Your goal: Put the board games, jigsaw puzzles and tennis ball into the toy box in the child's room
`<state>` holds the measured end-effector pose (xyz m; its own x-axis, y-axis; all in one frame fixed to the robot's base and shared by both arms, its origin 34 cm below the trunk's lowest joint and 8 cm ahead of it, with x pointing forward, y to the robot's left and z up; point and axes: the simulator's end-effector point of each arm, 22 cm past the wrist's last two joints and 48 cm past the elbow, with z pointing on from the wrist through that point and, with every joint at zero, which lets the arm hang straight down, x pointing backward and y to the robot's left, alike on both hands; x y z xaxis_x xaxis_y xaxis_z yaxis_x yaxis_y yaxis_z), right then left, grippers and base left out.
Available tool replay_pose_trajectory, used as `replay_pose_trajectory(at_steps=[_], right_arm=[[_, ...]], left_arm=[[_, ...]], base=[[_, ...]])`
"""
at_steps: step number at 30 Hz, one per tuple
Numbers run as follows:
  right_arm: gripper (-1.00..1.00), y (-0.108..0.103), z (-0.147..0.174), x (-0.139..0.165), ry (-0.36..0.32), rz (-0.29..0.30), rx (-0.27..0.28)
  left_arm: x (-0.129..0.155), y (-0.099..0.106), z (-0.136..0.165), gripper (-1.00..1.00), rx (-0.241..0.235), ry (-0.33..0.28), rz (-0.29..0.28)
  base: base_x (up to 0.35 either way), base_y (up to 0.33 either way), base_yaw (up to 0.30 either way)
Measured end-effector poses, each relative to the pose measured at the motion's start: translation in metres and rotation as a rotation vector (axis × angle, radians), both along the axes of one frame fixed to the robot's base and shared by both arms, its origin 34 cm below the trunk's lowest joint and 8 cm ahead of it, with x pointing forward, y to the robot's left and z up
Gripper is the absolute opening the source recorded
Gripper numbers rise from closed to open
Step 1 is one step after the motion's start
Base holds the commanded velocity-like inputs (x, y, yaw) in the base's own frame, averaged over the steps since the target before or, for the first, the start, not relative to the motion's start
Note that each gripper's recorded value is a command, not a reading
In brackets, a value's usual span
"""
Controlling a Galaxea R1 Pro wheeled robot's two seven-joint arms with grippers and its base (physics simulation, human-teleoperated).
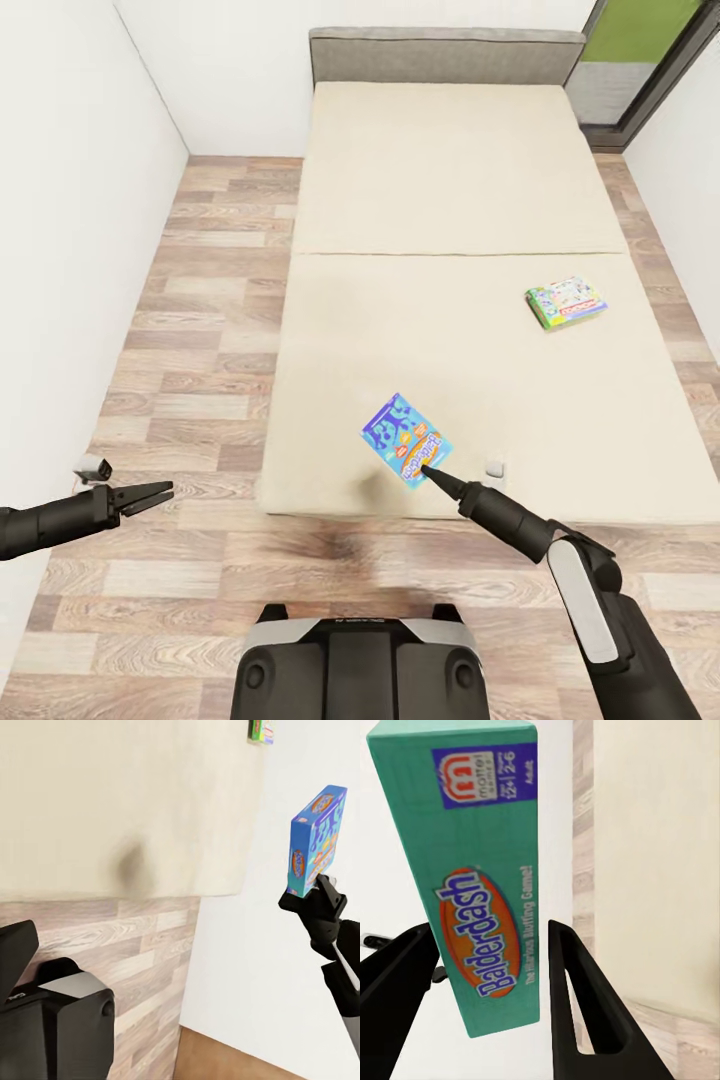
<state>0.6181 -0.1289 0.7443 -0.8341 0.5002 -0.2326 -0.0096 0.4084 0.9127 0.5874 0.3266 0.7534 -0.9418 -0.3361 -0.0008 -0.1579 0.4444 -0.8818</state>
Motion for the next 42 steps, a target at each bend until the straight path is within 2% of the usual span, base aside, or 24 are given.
replay_pose_trajectory(at_steps=[11,17,24,33,37,42], right_arm=[[-1.0,-0.001,0.019,-0.001,-0.031,-0.008,-0.004],[-1.0,0.002,0.038,-0.004,-0.068,-0.001,0.03],[-1.0,0.003,0.051,-0.005,-0.086,0.002,0.041],[-1.0,0.002,0.065,-0.006,-0.102,0.002,0.042],[-1.0,0.001,0.067,-0.011,-0.097,0.001,0.039],[-1.0,-0.001,0.067,-0.034,-0.065,-0.003,0.044]], left_arm=[[-0.001,-0.002,0.017,1.0,-0.002,-0.015,-0.002],[-0.002,-0.004,0.026,1.0,-0.001,-0.022,-0.008],[-0.007,0.0,0.03,1.0,0.031,-0.014,-0.024],[-0.009,-0.002,0.041,1.0,0.031,-0.023,-0.024],[-0.013,-0.009,0.044,1.0,0.021,-0.018,-0.04],[-0.015,-0.013,0.049,1.0,0.015,-0.02,-0.052]], base=[[0.0,0.0,0.001],[0.0,0.0,0.0],[0.0,0.0,0.0],[0.0,0.0,0.0],[0.0,0.0,0.0],[0.0,0.0,0.0]])
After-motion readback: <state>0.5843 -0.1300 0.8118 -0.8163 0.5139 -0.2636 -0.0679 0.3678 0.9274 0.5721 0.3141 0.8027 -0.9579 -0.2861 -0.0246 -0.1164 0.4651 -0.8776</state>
